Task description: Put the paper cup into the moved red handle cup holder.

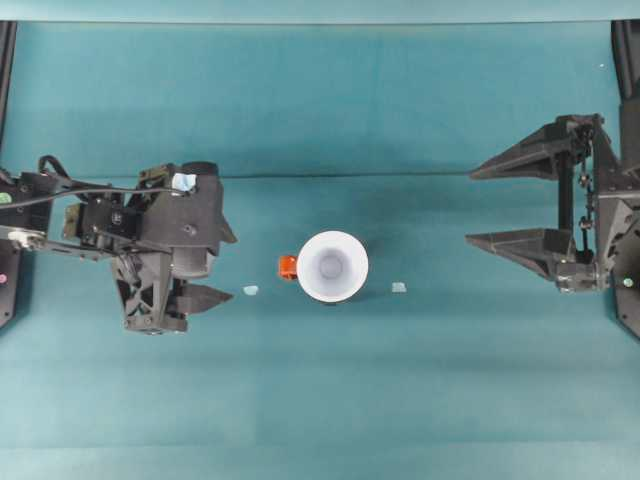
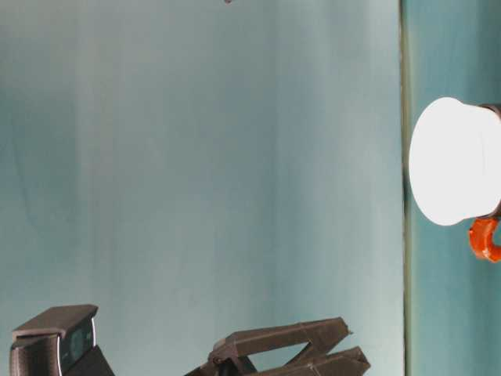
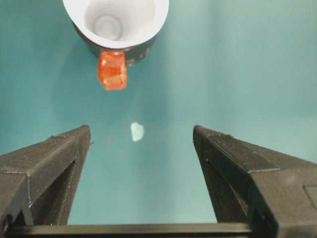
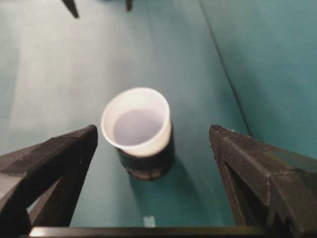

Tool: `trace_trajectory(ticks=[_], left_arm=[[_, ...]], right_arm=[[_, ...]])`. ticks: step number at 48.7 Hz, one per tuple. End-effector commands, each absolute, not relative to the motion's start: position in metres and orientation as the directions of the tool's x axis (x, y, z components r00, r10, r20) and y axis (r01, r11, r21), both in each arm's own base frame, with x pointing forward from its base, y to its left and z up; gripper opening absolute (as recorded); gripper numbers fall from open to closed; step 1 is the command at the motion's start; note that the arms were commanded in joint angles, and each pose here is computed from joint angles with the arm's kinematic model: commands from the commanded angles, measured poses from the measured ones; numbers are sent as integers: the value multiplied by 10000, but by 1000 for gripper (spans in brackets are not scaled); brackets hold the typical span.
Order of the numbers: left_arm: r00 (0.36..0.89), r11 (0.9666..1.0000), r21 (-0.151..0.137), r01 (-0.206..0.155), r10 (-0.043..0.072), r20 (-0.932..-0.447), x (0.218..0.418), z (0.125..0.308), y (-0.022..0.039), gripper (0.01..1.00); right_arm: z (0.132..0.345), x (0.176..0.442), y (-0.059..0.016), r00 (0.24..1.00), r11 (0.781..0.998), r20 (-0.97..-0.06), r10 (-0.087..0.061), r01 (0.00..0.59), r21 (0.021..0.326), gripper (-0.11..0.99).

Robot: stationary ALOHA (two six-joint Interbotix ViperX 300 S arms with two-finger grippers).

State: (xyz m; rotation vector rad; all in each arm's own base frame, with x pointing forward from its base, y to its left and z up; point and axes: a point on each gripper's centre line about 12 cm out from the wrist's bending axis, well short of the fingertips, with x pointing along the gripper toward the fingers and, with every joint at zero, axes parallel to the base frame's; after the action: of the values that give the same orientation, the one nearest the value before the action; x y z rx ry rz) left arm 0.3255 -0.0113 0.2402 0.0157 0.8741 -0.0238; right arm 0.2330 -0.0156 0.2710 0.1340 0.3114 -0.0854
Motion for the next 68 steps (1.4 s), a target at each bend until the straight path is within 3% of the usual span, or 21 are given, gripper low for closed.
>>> trace_trajectory(ticks=[1,5,10,16,22,37,68], left_arm=[[6670,9997,51,232,-117,-7449,3258,2505,-97,893],[6670,9997,51,232,-117,-7449,3253,2504,-97,893],[6670,9997,51,232,-117,-7449,3253,2504,-97,893],[6670,9997,51,232,-117,-7449,3253,2504,-97,893],[6670,9997,51,232,-117,-7449,3253,2504,-97,893],[6670,9997,51,232,-116,-7449,3250,2508,-97,893],[6682,9998,61,212,-97,-7439,3252,2509,-87,893]], right_arm=[[2790,2342,-115,9622,9909,-2682,-468,787,1092,876],[2821,2352,-79,9687,9928,-2460,-326,598,1039,875],[2871,2362,-11,9754,9948,-2206,-45,269,986,874],[2943,2381,26,9766,9954,-2146,104,104,957,873],[3043,2399,29,9766,9966,-2146,112,66,822,869],[3238,2458,28,9747,10000,-2235,88,-82,37,870],[3253,2477,28,9733,10000,-2295,84,-89,-8,871]])
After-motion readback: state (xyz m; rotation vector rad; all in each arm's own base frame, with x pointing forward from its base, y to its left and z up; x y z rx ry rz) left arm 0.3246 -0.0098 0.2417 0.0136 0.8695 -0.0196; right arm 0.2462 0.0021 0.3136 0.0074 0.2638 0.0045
